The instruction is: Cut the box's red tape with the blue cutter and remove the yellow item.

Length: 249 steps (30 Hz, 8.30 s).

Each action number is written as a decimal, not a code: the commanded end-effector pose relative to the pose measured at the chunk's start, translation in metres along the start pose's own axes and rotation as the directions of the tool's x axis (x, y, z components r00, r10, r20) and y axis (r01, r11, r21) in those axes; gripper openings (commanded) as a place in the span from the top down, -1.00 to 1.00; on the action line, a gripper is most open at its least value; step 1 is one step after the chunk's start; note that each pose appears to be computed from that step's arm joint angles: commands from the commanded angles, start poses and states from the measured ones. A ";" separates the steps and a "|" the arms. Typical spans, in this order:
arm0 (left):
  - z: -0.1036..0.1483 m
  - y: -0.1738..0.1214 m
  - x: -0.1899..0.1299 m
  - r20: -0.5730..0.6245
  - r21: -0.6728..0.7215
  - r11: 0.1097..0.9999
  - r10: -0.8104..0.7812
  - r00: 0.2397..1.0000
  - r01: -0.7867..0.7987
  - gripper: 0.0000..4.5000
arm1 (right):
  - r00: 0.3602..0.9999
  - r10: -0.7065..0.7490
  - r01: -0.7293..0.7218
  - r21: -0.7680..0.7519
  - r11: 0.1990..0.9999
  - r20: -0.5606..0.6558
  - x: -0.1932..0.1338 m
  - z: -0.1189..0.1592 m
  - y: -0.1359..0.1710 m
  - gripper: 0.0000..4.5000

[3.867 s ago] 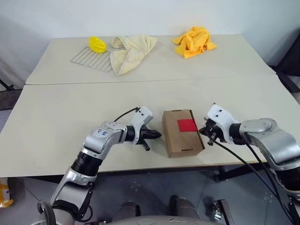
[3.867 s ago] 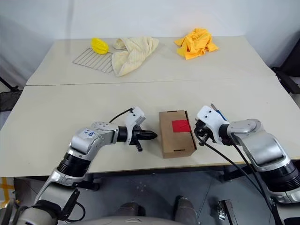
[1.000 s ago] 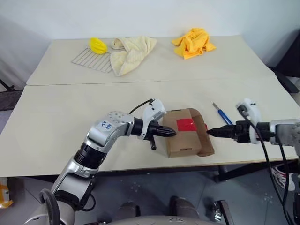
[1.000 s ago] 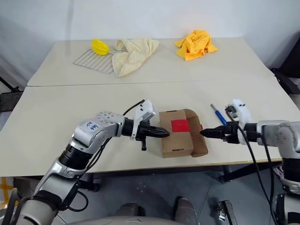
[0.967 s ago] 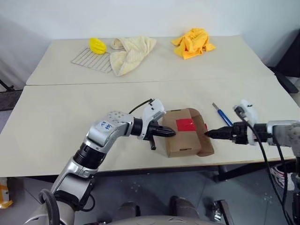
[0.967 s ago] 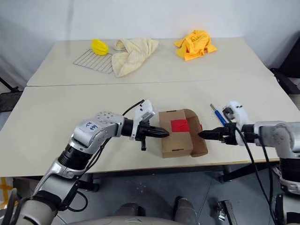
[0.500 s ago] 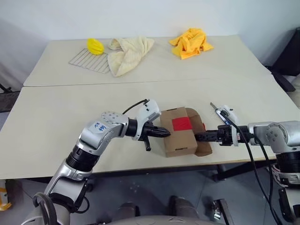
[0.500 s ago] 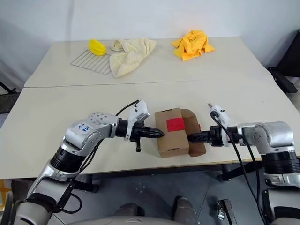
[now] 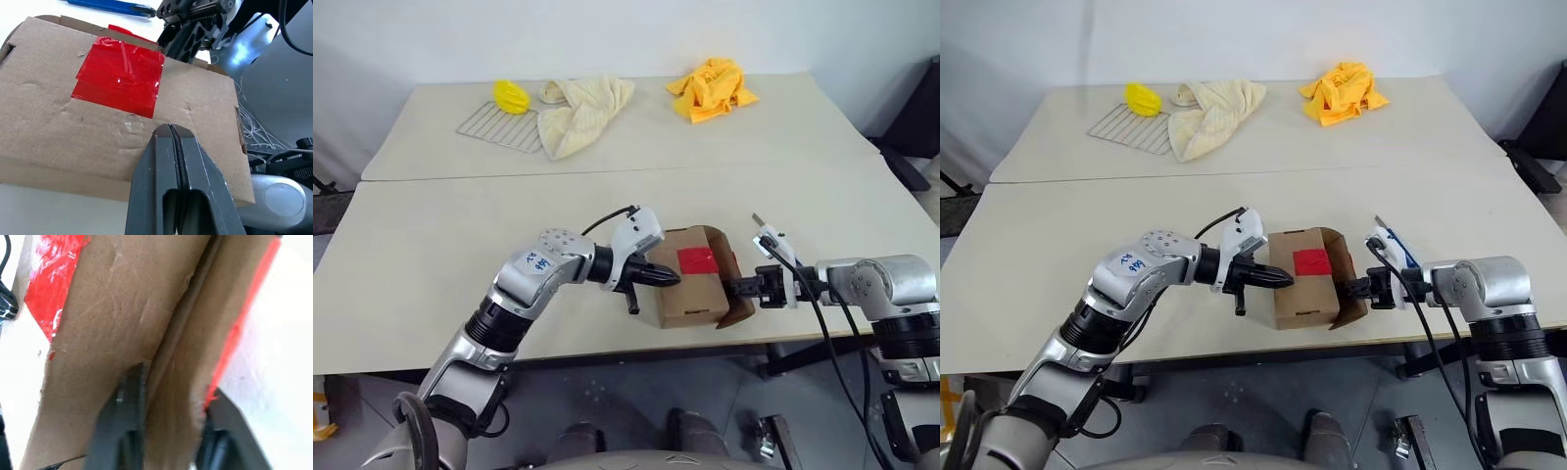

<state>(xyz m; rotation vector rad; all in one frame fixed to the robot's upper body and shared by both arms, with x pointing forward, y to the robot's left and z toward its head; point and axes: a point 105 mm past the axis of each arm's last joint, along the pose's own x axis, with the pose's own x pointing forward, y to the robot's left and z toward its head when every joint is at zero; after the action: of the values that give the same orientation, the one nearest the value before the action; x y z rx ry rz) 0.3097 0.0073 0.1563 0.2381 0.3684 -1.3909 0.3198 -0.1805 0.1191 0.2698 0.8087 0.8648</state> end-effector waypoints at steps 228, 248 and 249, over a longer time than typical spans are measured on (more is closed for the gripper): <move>-0.002 0.027 -0.026 -0.362 0.137 0.984 0.160 0.918 -0.117 -0.99 | 0.824 -0.412 0.558 -0.432 0.708 0.389 -0.163 0.002 0.064 -1.00; 0.075 0.018 -0.029 0.102 0.078 0.994 0.067 0.993 -0.075 0.87 | 0.830 -0.400 0.552 -0.475 0.686 0.389 -0.170 0.009 0.067 -1.00; 0.080 0.018 -0.032 0.136 0.077 0.994 0.068 0.988 -0.079 0.90 | 0.831 -0.400 0.552 -0.478 0.684 0.387 -0.171 0.010 0.067 -1.00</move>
<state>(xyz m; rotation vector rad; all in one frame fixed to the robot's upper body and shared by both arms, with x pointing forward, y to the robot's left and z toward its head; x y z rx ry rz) 0.3376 0.0109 0.2222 0.2434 0.2854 -1.3143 0.2249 -0.2646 0.2344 -0.3257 0.3653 0.5282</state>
